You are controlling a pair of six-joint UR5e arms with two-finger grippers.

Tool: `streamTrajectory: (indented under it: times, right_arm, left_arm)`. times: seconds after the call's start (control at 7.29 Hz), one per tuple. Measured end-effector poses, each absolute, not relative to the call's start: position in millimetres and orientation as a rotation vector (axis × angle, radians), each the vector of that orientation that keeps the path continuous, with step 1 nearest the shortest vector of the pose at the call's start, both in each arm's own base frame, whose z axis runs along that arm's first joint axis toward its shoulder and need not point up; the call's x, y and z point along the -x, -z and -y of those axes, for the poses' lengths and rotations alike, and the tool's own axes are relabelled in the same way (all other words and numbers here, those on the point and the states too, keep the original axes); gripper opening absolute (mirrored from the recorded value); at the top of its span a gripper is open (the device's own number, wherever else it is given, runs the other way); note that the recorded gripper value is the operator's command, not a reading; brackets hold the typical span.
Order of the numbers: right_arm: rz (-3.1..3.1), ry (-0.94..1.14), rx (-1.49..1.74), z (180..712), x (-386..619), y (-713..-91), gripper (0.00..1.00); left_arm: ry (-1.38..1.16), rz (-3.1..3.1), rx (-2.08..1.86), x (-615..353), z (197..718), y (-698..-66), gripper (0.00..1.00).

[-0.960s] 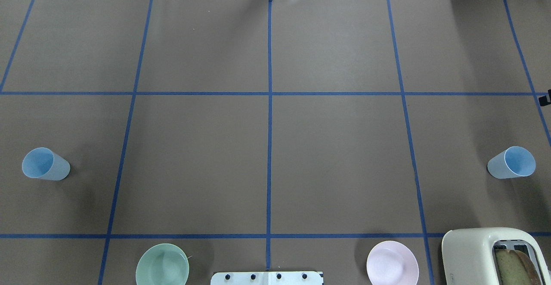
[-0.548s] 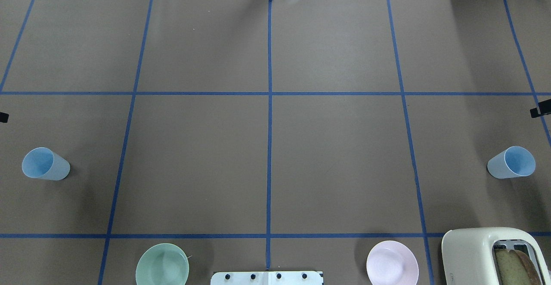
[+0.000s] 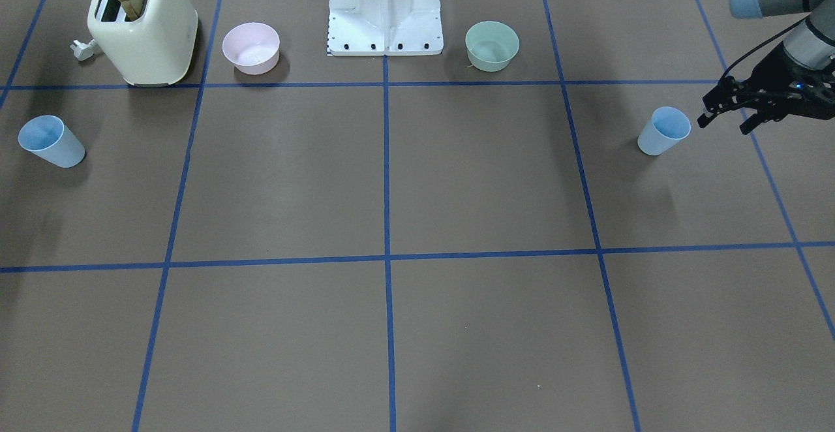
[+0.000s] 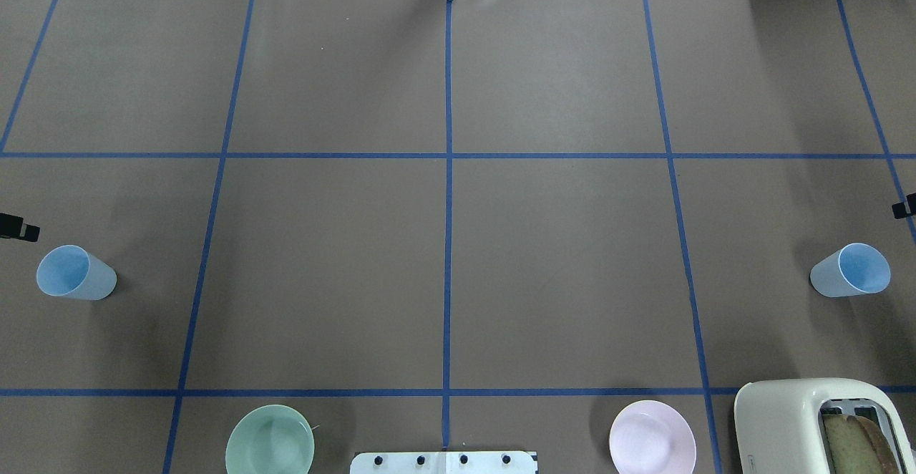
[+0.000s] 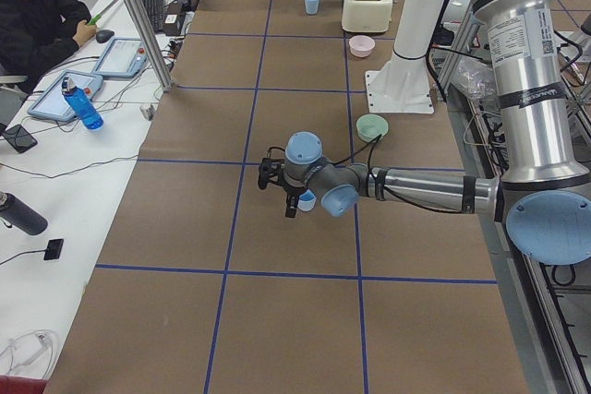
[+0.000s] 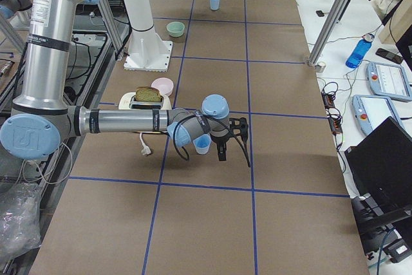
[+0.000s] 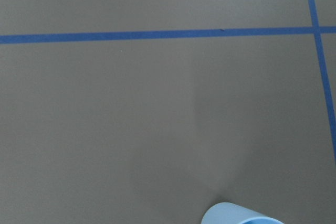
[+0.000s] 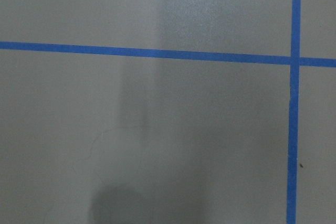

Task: Stack blue cups with both arms
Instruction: 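Lower the left gripper onto the light-blue cup nearest it and close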

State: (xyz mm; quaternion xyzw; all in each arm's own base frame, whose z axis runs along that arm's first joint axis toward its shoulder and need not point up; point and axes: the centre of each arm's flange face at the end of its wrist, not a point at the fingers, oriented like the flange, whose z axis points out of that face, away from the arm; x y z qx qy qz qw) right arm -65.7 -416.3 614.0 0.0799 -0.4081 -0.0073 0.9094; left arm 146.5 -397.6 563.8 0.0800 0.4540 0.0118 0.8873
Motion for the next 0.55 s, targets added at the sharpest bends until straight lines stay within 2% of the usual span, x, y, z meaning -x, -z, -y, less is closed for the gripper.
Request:
streamTrajectory:
  times: [0.55]
  right_arm:
    - [0.843,0.031,-0.147,404.0,70.6,-622.3,1.0]
  left_arm:
    - [-0.059,-0.944,-0.156,-168.5,388.7,-561.5,0.98]
